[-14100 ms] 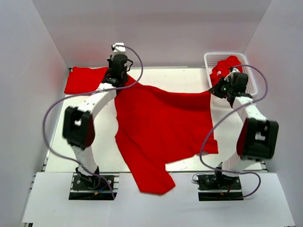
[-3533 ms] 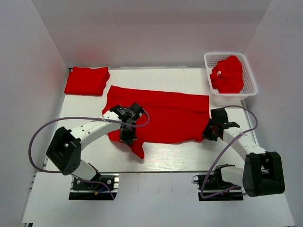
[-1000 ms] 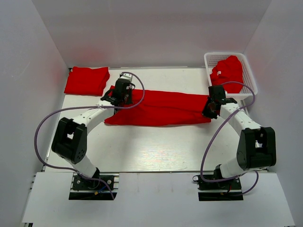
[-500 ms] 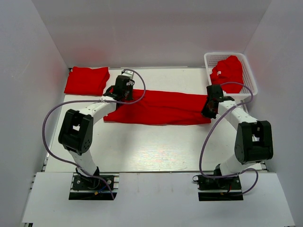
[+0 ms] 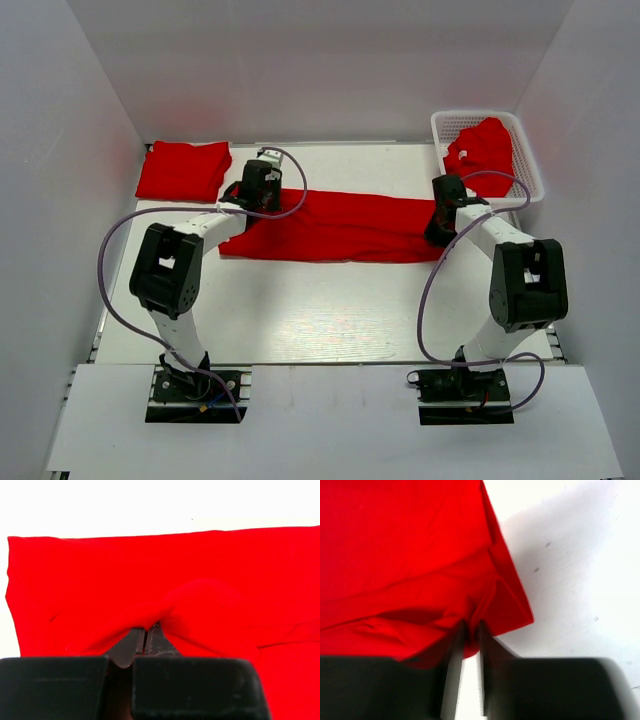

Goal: Fold and stack the t-shirts
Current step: Fold the other side of the tshirt into a rectangle

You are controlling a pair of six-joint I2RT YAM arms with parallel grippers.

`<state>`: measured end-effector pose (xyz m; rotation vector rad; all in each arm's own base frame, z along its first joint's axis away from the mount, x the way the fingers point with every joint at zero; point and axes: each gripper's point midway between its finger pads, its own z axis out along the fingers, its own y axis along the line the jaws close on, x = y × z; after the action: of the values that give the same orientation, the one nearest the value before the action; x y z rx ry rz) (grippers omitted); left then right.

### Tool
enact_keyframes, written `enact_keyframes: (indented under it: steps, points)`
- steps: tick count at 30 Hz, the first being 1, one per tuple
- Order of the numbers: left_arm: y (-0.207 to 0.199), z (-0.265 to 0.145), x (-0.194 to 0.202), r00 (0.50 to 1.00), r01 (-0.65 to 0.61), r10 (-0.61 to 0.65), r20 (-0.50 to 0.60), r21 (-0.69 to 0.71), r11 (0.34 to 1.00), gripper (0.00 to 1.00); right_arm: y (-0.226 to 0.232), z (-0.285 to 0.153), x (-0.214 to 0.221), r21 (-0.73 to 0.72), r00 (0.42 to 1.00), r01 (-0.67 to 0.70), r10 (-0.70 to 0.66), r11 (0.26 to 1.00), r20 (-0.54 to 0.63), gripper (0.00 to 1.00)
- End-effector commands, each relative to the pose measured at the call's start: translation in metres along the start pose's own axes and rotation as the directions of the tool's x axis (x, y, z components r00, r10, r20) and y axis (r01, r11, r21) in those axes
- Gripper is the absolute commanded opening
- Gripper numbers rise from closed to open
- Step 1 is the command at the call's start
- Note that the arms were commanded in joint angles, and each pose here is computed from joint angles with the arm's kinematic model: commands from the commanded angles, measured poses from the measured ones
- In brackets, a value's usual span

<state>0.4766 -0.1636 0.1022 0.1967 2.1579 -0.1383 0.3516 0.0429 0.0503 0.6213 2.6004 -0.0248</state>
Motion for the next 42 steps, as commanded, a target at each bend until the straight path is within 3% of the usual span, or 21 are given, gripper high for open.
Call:
enact_keyframes:
  steps: [1,3,4,6,7,10,11,15,16,19,23,31,36,42]
  points:
    - [-0.002,0.005,-0.030,0.997,0.004,-0.006,0.081,0.026,1.000,0.00,-0.001,-0.002,-0.027,0.034,0.997,-0.026,0.023,0.999,0.070,0.27]
    - [-0.002,0.005,-0.033,0.996,-0.004,0.001,0.093,0.027,1.000,0.00,0.002,-0.001,-0.034,0.033,0.997,-0.028,0.025,0.999,0.074,0.37]
    - [-0.002,0.008,-0.029,0.996,-0.005,0.002,0.085,0.026,1.000,0.00,0.003,-0.002,-0.036,0.034,0.997,-0.024,0.021,0.999,0.075,0.50]
    - [-0.002,0.011,-0.030,0.996,0.005,-0.007,0.085,0.018,1.000,0.02,0.004,-0.004,-0.043,0.039,0.996,-0.022,0.019,0.999,0.085,0.62]
    - [-0.002,0.011,-0.028,0.997,0.013,-0.015,0.076,0.017,1.000,0.07,0.007,-0.006,-0.042,0.021,0.997,-0.007,0.006,1.000,0.071,0.72]
    - [0.006,0.011,-0.029,0.996,0.032,-0.032,0.079,-0.010,0.999,0.20,0.012,-0.018,-0.044,-0.007,0.997,0.035,-0.034,0.999,0.073,0.81]
    - [0.008,0.011,-0.029,0.996,0.044,-0.042,0.081,-0.022,0.999,0.20,0.014,-0.019,-0.042,-0.019,0.996,0.047,-0.046,0.999,0.070,0.90]
    - [0.020,0.016,-0.035,0.994,0.081,-0.076,0.082,-0.058,0.995,0.25,0.027,-0.035,-0.035,-0.141,0.987,0.154,-0.145,0.978,0.072,0.90]
    - [0.021,0.018,-0.033,0.995,0.079,-0.075,0.070,-0.060,0.995,0.49,0.030,-0.042,-0.034,-0.164,0.984,0.171,-0.160,0.971,0.082,0.90]
    - [0.032,0.021,-0.025,0.991,0.134,-0.131,0.035,-0.124,0.983,1.00,0.036,-0.047,-0.021,-0.214,0.973,0.231,-0.223,0.949,0.063,0.90]
    - [0.049,0.017,-0.028,0.984,0.176,-0.174,0.025,-0.181,0.968,1.00,0.019,-0.048,-0.009,-0.142,0.964,0.267,-0.265,0.953,0.036,0.90]
    - [0.035,-0.013,-0.056,0.981,0.190,-0.187,0.055,-0.068,0.979,1.00,-0.004,-0.047,0.014,-0.091,0.929,0.368,-0.370,0.925,-0.003,0.90]
    - [0.015,-0.036,-0.032,0.980,0.200,-0.199,-0.011,0.027,0.980,1.00,-0.016,-0.039,0.016,-0.012,0.890,0.457,-0.457,0.890,-0.012,0.90]
    - [0.009,-0.054,0.012,0.958,0.281,-0.277,-0.076,0.041,0.959,1.00,0.002,-0.032,0.015,-0.051,0.806,0.591,-0.590,0.805,0.047,0.89]
